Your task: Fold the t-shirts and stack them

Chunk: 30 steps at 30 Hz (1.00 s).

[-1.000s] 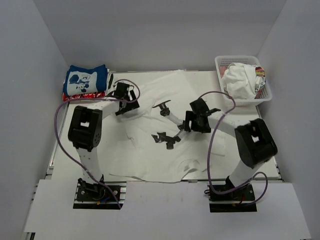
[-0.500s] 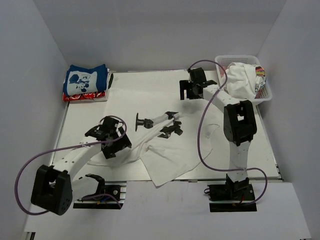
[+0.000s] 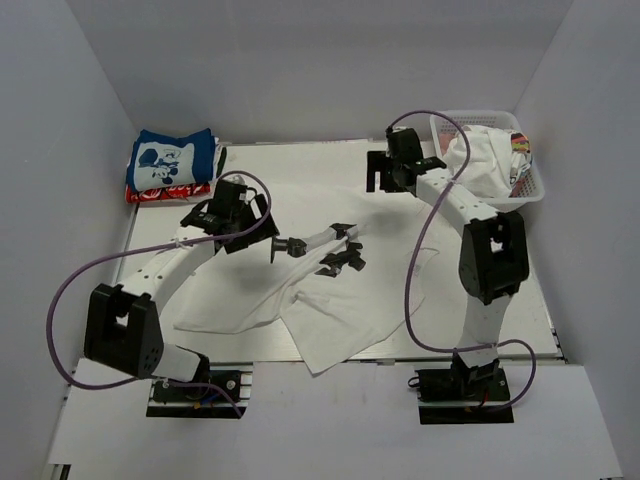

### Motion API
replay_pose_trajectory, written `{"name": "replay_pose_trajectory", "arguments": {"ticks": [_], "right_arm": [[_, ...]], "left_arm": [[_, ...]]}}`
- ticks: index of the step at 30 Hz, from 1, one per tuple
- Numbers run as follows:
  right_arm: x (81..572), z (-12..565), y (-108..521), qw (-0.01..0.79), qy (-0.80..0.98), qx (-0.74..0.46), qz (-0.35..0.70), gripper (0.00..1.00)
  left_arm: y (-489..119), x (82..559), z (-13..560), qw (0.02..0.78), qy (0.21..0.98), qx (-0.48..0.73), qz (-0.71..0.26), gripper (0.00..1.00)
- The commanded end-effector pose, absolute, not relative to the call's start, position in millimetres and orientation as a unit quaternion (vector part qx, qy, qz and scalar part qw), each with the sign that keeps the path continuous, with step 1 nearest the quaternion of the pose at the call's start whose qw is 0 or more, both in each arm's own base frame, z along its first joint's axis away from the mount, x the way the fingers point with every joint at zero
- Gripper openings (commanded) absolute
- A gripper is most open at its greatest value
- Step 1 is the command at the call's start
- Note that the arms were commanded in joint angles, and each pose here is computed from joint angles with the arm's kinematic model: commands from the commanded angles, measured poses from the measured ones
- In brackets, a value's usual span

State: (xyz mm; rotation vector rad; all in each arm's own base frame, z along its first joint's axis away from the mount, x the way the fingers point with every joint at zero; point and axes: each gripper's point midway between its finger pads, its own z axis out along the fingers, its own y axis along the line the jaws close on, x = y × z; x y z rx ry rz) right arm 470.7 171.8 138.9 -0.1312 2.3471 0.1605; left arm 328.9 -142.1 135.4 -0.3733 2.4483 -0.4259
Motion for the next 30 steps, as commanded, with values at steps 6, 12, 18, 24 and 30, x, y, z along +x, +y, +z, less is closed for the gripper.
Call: {"name": "replay_pose_trajectory", "arguments": {"ticks": [6,12,18,24,30], "right_arm": [[517.7,83.6,178.6,0.331,0.94,-0.02,0.077,0.9],[530.9,52.7,167.7,0.301,0.949,0.003,0.092,0.9],[529.3,14.0,164.8,0.264,0.959,0.011,0.104,0.9],[535.5,-3.5,158.0,0.25,0.963,0.01,0.096,0.9],[558.5,-5.1,160.5,0.263,0.957,0.011,0.125,0.9]], "left_arm": [[-204.8,345.3,128.8,0.307,0.915,-0.012,-0.263,1.0],[-299.9,315.5,129.6,0.274,0.889,0.132,-0.341,1.0],[-380.6,270.9,103.8,0.228,0.863,0.257,-0.37,1.0],[-414.8,247.9,45.2,0.169,0.876,0.306,-0.331,1.0],[-400.5,235.1,-1.1,0.135,0.908,0.311,-0.247,1.0]]}}
